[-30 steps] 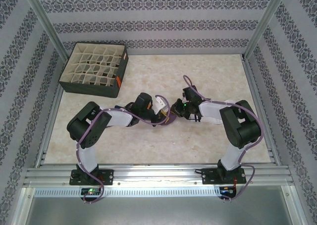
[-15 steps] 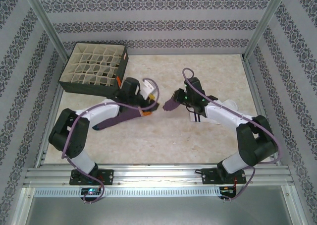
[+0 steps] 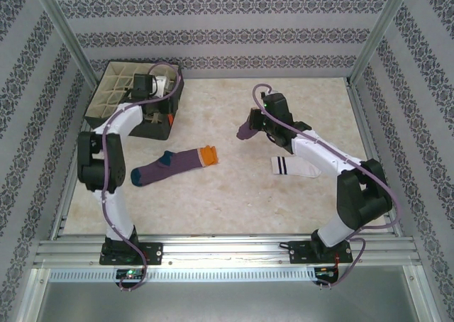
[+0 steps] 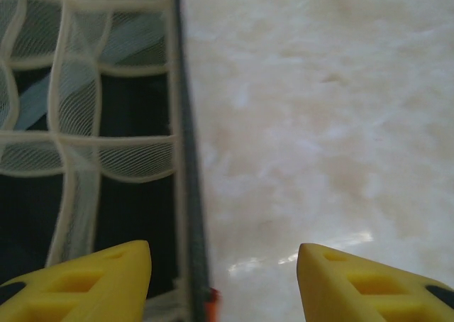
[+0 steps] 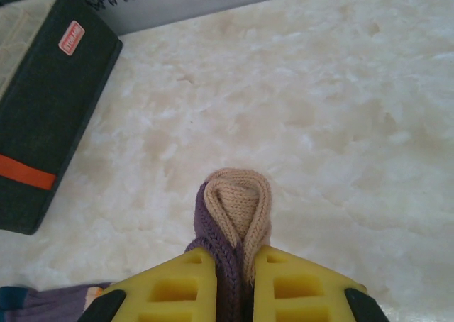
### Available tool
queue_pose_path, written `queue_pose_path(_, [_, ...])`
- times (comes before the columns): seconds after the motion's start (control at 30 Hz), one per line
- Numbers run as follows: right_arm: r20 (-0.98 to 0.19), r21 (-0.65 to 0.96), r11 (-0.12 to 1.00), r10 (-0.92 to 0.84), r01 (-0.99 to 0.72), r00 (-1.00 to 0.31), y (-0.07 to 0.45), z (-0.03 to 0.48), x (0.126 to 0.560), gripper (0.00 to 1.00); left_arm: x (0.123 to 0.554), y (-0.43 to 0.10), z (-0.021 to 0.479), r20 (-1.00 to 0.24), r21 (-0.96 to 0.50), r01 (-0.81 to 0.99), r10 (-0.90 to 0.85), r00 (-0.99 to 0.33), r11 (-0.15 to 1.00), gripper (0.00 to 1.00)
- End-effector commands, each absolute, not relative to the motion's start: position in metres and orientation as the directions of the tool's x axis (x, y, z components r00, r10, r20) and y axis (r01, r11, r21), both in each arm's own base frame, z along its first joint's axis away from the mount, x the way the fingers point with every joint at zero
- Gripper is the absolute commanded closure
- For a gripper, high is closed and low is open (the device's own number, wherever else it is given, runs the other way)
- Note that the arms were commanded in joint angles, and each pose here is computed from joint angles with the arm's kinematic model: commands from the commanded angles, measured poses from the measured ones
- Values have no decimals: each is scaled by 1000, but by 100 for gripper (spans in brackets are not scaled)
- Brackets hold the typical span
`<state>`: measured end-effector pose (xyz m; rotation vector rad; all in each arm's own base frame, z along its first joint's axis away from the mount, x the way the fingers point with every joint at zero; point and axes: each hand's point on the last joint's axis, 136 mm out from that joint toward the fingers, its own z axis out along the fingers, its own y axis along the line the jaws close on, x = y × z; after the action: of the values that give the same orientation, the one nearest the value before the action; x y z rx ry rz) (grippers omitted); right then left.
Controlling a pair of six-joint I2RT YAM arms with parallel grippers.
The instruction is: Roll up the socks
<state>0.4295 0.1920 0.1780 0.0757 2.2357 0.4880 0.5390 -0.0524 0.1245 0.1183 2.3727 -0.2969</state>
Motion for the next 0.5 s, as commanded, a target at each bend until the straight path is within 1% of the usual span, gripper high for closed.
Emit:
queue_pose_path(0.0, [-734,348,930,193,-116,-651,185,178,435,96,528,-58,92,-550,-224,131,-14,-835,966,45])
queue_pose_path(0.1, [-728,351,931,202,-104,-655,179,173,436,96,530,-77,79,-500,-285,152,-12,-866,946,51])
queue_pose_path(0.17, [-728,354,930,211,-95,-652,174,172,438,96,530,-96,77,-492,-299,190,19,-870,935,56])
queue_pose_path(0.33, [-727,362,929,230,-77,-647,164,170,442,96,528,-153,81,-511,-309,285,95,-854,907,58])
queue_pose_path(0.47, [-722,371,926,243,-66,-648,157,169,443,96,532,-196,88,-521,-364,296,70,-850,883,59])
